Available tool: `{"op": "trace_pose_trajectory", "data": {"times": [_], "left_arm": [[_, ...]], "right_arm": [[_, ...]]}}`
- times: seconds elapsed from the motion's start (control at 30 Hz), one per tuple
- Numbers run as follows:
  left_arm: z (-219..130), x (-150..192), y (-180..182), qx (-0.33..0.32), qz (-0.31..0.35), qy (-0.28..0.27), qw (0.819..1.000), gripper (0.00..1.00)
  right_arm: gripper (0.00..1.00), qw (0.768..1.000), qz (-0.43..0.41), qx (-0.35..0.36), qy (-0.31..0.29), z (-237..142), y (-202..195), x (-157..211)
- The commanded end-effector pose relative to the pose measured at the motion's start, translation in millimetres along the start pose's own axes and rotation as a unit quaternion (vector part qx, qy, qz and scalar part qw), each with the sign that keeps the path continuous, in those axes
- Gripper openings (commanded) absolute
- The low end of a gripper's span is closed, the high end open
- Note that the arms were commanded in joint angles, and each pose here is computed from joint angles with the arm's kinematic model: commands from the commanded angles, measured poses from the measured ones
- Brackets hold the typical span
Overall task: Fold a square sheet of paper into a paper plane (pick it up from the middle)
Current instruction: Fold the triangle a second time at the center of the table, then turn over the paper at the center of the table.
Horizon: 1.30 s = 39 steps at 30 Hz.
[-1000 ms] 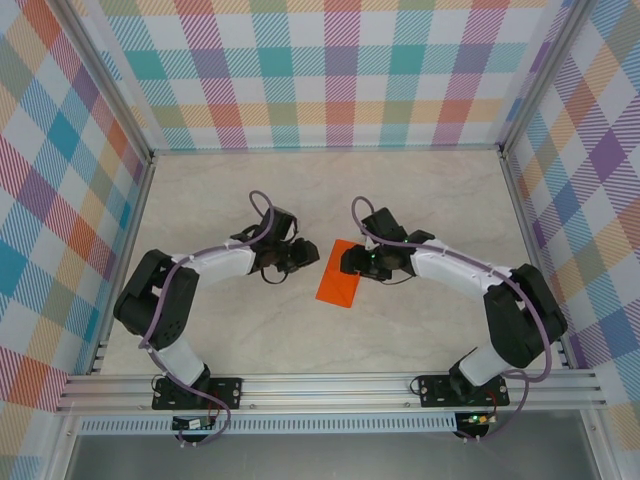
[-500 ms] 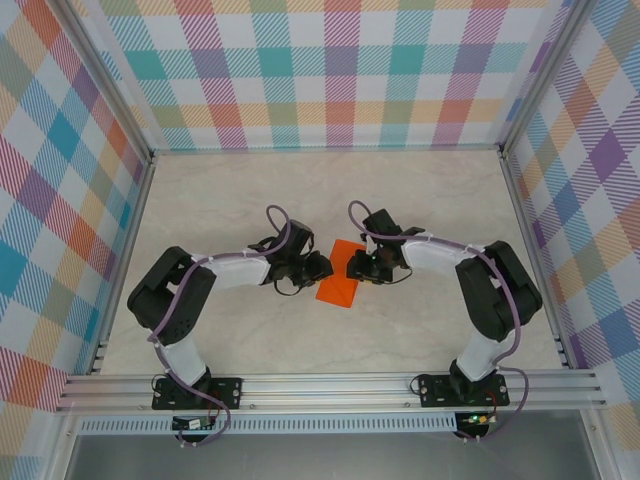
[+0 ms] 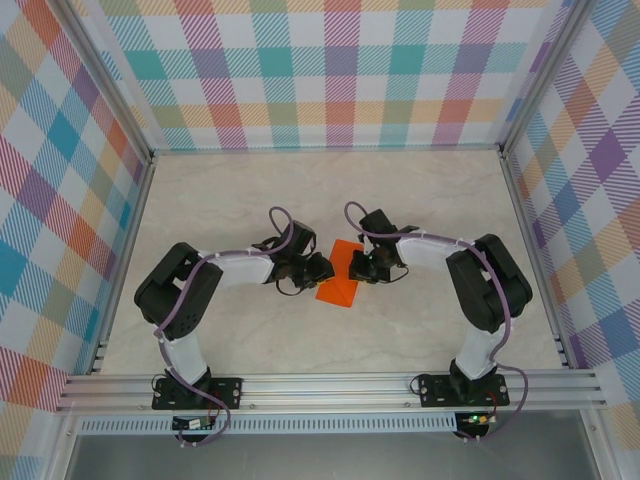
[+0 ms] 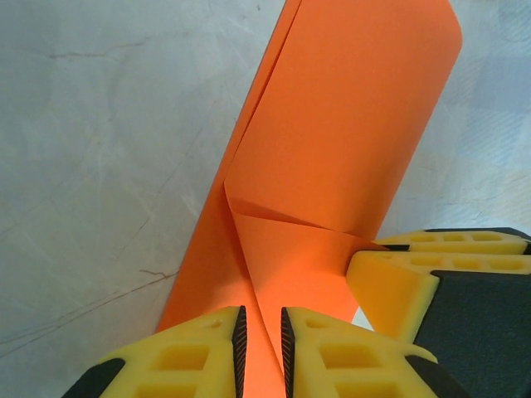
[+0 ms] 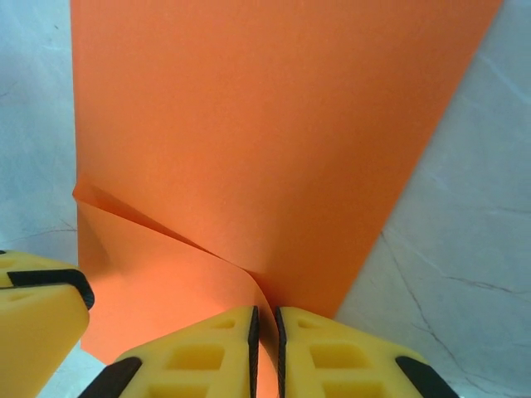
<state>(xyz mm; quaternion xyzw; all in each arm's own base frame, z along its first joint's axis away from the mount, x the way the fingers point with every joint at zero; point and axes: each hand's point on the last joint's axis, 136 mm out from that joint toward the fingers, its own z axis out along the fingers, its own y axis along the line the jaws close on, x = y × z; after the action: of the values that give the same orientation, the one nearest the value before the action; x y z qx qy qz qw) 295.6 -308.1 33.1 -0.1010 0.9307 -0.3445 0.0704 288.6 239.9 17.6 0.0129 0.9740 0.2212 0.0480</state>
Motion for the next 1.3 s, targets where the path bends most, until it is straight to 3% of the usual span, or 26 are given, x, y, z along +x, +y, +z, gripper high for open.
{"op": "trace_pose_trajectory", "data": {"times": [0.0,0.3,0.77,0.9,0.97,1.27], "left_arm": [[4,3,-10,0.010,0.002,0.014,1.000,0.20],[9,1,-15,0.020,0.003,0.018,1.000,0.22],[17,-2,-13,0.016,0.006,0.019,1.000,0.22],[18,-4,-19,0.026,0.019,0.019,0.999,0.17],[19,-5,-19,0.023,0.027,0.016,0.999,0.14],[16,-11,-20,0.009,0.064,0.007,0.998,0.03]], "right_arm": [[0.14,1.000,0.008,0.020,-0.002,-1,-7,-5],[0.06,1.000,0.012,0.014,-0.007,-4,-5,-5],[0.06,1.000,0.015,0.011,-0.013,-8,-5,-4],[0.07,1.000,0.016,0.007,-0.018,-12,-3,-3],[0.11,1.000,0.015,0.006,-0.024,-18,-1,-4],[0.47,0.992,0.031,0.071,-0.103,-64,-26,-4]]}}
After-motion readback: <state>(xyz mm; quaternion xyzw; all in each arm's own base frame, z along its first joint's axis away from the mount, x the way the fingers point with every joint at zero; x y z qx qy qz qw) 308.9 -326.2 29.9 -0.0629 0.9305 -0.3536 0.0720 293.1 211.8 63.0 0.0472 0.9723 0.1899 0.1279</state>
